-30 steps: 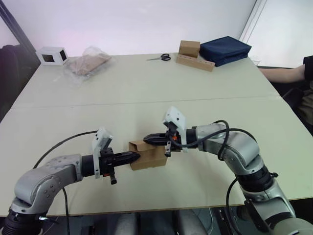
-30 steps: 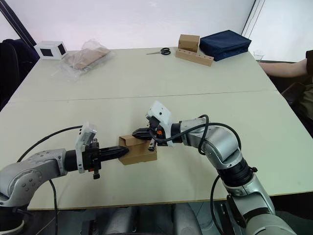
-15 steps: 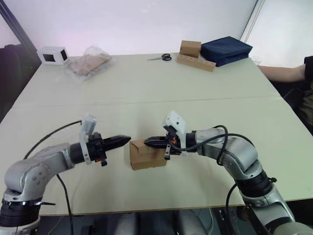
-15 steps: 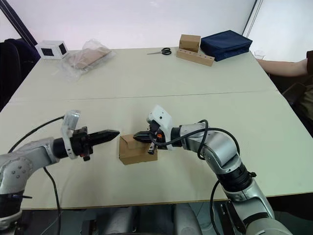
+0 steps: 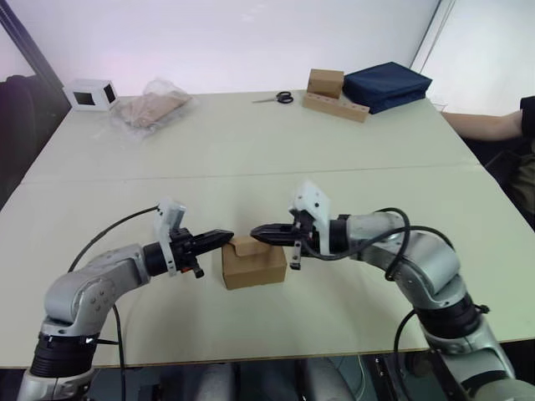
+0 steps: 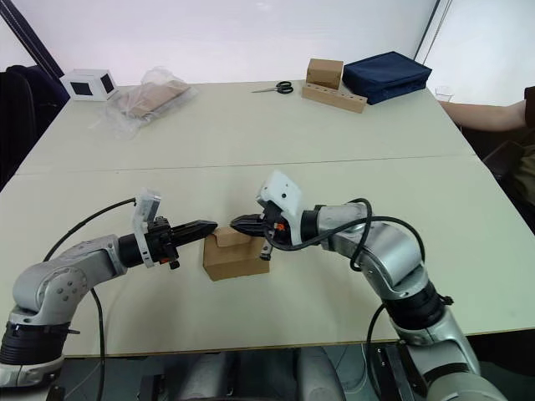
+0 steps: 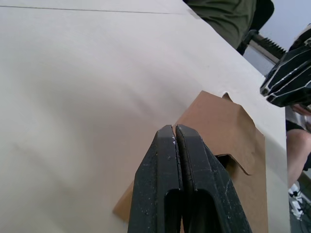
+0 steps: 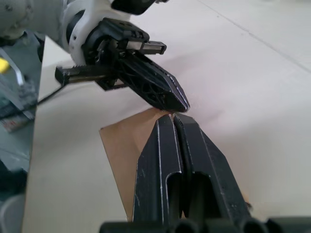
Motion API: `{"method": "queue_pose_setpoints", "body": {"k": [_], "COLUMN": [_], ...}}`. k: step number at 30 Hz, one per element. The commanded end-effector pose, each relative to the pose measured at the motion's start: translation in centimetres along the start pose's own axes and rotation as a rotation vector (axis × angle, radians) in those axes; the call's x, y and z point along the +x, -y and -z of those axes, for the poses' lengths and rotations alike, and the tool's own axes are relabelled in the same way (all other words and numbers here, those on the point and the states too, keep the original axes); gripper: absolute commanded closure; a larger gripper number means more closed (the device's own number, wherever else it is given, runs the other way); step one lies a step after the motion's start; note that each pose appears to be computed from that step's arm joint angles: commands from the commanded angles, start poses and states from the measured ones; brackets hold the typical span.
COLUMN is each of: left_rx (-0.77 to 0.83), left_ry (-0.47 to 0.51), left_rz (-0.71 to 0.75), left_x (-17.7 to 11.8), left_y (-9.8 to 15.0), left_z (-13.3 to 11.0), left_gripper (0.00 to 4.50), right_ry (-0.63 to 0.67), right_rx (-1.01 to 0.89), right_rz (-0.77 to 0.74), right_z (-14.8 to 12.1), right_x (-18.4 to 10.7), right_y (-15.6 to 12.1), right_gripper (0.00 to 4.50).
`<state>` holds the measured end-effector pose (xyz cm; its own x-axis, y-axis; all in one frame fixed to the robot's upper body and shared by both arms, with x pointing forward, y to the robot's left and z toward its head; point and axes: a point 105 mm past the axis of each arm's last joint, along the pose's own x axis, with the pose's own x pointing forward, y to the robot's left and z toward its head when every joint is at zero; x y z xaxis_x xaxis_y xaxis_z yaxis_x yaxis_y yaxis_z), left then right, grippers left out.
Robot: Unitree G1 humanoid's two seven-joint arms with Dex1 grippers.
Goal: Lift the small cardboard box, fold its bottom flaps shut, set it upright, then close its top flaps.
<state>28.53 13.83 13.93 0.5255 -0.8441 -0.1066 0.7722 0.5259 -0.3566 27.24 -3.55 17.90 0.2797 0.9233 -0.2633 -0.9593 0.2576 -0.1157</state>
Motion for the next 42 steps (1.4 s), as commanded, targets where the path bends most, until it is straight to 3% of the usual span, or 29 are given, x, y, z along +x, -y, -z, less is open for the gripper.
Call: {"method": "queue_pose_setpoints", "body": {"k": [1, 5, 42], "left_rx": [0.01, 0.008, -0.002], "left_ry": [0.009, 0.008, -0.016], "left_rz": [0.021, 0.034, 0.055], "left_x": [0.3, 0.5, 0.7], "left_y": [0.6, 1.0, 2.0], "left_z": [-0.2, -0.2, -0.5], "left_gripper": [4.5, 4.5, 4.5], "right_ry": [0.022, -0.011, -0.103], "right_rx": [-0.049, -0.076, -0.204], "right_rz": [-0.023, 0.0, 0.098], "right_z": [-0.8, -0.2, 2.4], "right_x": [-0.4, -0.1, 1.5], "right_y": [-0.7, -0.4, 1.4], "right_gripper": [3.4, 1.61, 1.61]}}
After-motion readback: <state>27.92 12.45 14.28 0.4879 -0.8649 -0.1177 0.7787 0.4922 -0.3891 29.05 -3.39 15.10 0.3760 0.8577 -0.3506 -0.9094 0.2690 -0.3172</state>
